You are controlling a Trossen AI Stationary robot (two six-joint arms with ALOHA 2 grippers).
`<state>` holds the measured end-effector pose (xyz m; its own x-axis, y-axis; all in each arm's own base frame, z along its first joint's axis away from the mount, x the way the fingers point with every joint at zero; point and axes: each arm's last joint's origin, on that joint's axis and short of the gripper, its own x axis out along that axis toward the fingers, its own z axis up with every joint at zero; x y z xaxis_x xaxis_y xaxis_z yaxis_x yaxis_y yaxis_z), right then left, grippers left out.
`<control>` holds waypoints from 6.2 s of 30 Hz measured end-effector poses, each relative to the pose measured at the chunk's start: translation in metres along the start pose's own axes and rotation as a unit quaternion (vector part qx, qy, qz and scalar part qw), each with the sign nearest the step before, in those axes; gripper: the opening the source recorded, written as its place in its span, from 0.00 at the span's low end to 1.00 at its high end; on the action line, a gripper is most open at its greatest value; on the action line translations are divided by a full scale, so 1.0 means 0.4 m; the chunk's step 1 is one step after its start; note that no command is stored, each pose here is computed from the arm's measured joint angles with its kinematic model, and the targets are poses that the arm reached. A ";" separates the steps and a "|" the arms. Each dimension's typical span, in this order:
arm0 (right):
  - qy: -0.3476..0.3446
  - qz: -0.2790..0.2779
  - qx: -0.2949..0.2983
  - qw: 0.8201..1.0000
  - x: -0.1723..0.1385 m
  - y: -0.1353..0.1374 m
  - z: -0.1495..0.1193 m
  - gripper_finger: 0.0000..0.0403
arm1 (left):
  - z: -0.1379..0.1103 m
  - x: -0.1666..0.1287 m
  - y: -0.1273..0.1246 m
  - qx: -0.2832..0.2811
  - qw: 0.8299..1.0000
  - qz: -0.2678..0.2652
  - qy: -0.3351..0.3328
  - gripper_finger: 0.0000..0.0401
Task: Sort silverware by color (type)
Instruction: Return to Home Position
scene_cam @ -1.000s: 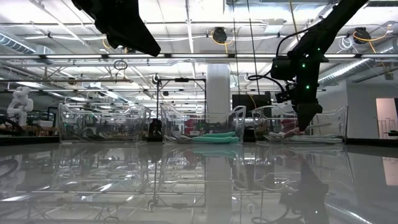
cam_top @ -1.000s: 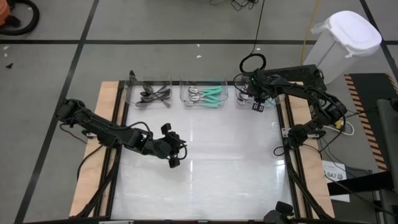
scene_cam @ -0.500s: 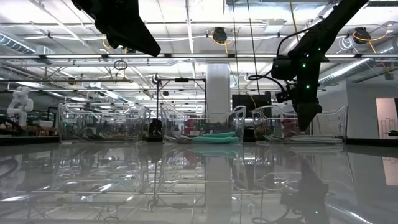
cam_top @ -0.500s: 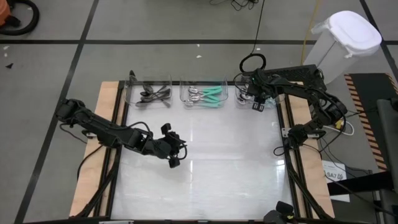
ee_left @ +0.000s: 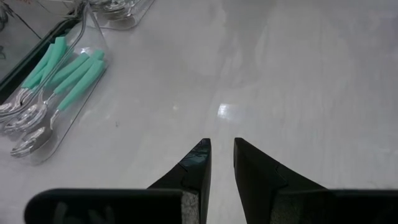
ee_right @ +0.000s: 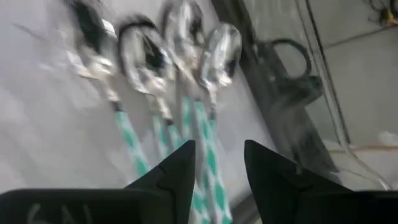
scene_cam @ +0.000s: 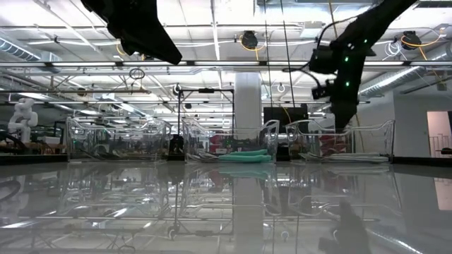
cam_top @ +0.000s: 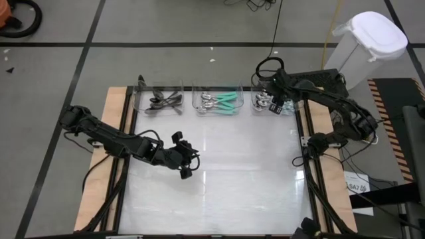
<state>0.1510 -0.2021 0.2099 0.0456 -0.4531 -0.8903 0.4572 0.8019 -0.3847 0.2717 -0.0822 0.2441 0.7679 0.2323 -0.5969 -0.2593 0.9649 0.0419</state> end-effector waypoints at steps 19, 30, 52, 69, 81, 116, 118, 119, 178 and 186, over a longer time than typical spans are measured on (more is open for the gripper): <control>-0.274 0.208 -0.030 0.939 -0.293 0.194 0.000 0.32 | 0.006 0.007 0.012 0.089 0.996 0.008 -0.003 0.18; -0.388 0.214 -0.033 0.896 -0.379 0.325 -0.076 0.32 | 0.010 0.009 0.016 -0.008 1.000 0.011 -0.009 0.18; -0.475 0.200 -0.122 0.848 -0.281 0.466 -0.162 0.00 | 0.004 0.031 -0.006 0.055 0.997 0.047 -0.030 0.00; -0.537 0.267 -0.143 0.788 -0.173 0.478 -0.258 0.00 | -0.100 0.105 0.003 0.087 0.993 0.058 -0.045 0.00; -0.553 0.272 -0.142 0.774 -0.137 0.477 -0.290 0.00 | -0.131 0.132 0.043 0.101 0.992 0.004 -0.072 0.00; -0.555 0.303 -0.136 0.763 -0.117 0.484 -0.304 0.00 | -0.356 0.017 0.196 0.059 0.992 -0.032 -0.106 0.00; -0.555 0.303 -0.136 0.763 -0.117 0.484 -0.304 0.00 | -0.374 0.001 0.207 0.060 0.991 -0.033 -0.115 0.00; -0.555 0.303 -0.136 0.763 -0.116 0.484 -0.304 0.00 | -0.379 -0.005 0.211 0.059 0.990 -0.034 -0.122 0.00; -0.630 0.291 -0.114 0.711 -0.151 0.416 -0.364 0.00 | -0.387 -0.148 0.302 0.087 0.954 -0.043 -0.283 0.00; -0.637 0.274 -0.131 0.709 -0.151 0.416 -0.364 0.00 | -0.389 -0.146 0.302 0.082 0.955 -0.058 -0.280 0.00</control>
<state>0.0952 0.0153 0.1640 0.9935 0.1045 -0.0458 -0.1126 0.9628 -0.2458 0.1044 0.0015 0.1596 0.9905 0.1075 -0.0860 -0.0935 0.9837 0.1538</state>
